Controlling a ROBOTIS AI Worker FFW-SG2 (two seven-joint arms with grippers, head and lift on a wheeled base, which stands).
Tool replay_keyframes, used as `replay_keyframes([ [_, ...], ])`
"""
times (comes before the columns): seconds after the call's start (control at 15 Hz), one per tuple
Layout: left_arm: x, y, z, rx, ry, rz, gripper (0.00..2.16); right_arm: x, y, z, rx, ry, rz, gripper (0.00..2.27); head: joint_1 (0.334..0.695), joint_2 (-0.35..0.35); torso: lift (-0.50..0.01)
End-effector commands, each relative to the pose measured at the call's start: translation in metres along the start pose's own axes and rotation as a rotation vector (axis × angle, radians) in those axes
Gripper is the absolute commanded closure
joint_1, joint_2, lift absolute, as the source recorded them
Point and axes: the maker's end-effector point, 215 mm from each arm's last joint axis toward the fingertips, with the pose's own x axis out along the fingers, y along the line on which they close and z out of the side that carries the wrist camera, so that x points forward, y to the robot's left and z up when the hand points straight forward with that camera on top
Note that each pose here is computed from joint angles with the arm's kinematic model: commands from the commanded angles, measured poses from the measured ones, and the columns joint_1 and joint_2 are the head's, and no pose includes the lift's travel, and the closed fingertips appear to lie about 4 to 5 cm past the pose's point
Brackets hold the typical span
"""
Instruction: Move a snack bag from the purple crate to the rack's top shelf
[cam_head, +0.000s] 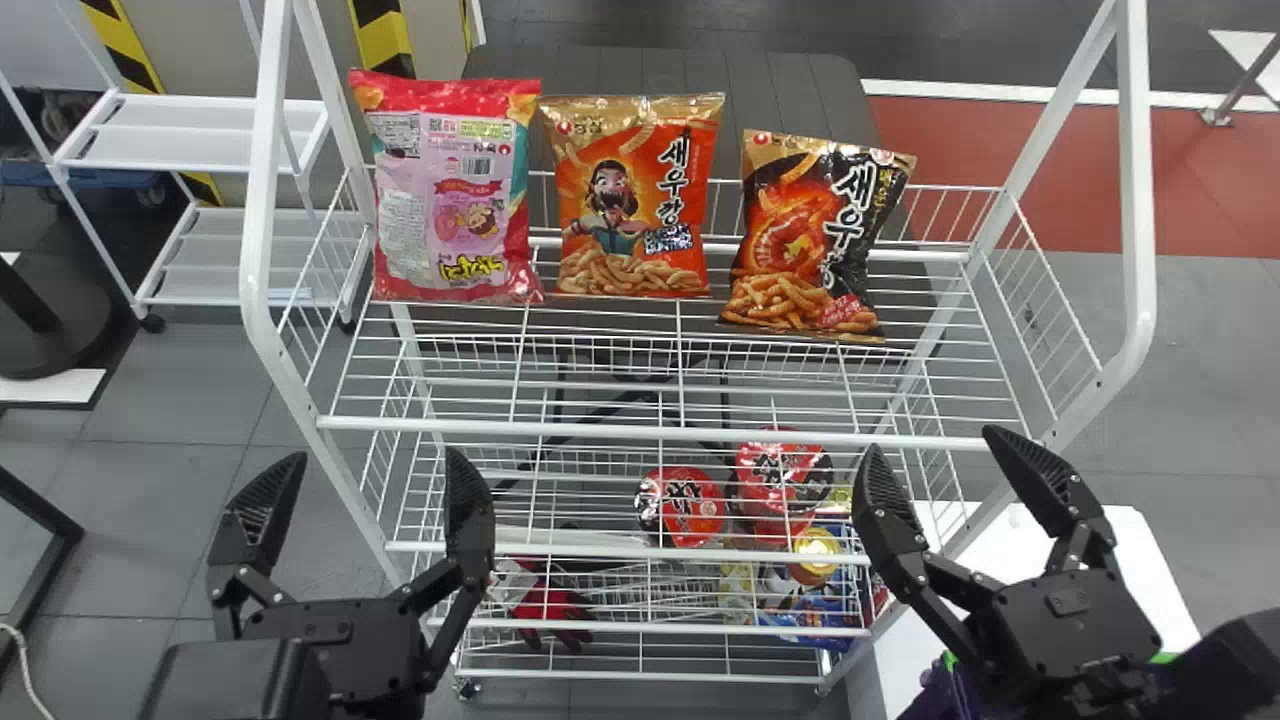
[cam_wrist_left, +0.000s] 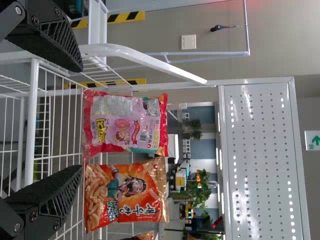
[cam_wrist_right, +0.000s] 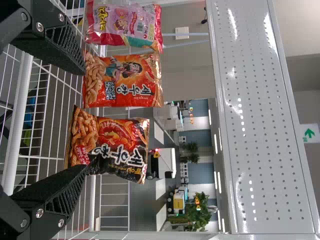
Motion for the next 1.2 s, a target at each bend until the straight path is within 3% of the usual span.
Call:
replay_keyframes([
  [0.0,0.0,0.0,-0.0002,0.0,0.0,0.0,0.14,0.0,0.0,0.0,0.001,0.0,0.0,0.17,0.695,-0.039,0.0],
  [1.13,-0.0003,0.0001,-0.0019,-0.001,0.004,0.001,0.14,-0.0013,0.0059,-0.0022,-0.002,0.01,0.019,0.17,0.695,-0.03,-0.062],
])
